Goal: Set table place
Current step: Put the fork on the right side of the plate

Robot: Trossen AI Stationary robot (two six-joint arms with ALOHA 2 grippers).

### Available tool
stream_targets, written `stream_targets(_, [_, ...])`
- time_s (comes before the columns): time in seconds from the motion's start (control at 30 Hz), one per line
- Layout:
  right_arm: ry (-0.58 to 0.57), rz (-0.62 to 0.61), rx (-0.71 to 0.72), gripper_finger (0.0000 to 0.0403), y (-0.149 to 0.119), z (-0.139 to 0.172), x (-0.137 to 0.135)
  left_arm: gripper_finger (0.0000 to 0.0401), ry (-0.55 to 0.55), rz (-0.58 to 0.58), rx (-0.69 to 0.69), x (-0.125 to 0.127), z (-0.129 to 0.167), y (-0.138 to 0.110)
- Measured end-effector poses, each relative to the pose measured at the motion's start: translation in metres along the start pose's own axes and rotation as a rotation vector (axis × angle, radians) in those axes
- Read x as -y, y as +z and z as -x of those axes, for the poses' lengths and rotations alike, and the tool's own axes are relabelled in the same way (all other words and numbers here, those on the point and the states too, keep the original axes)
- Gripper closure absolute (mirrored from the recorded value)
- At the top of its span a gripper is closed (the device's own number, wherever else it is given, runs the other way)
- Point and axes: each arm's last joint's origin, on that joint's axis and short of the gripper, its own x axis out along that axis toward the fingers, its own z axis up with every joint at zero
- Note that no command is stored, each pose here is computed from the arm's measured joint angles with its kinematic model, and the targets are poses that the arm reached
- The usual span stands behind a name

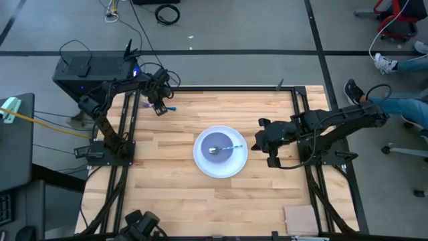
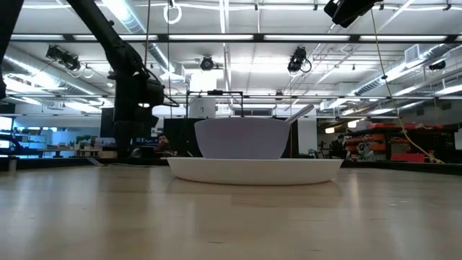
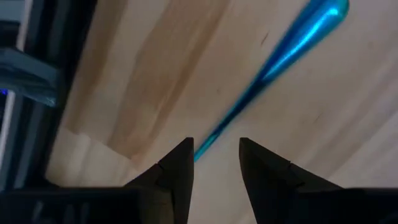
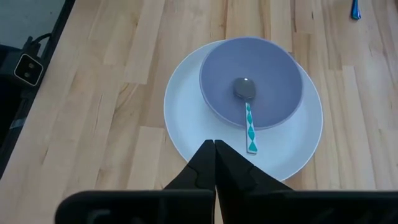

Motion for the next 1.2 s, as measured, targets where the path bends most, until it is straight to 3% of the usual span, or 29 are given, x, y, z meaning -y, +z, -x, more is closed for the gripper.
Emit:
stream_targets(0.53, [0.000, -0.019, -0.001, 0.0397, 0.000, 0.000, 0.000, 0.0274, -0.011, 0.035, -0.015, -0.011, -0.005, -0.008])
stream_targets(0.77, [0.000, -0.007, -0.001, 0.0396, 0.000, 0.000, 0.000, 0.0264, -0.011, -0.048, -0.034, -0.002, -0.020, -0.019])
stream_targets(1.2, [0.000, 0.000, -0.001, 0.0397, 0.000, 0.000, 0.000, 0.0272, 0.000, -0.120, -0.002, -0.006, -0.013, -0.010])
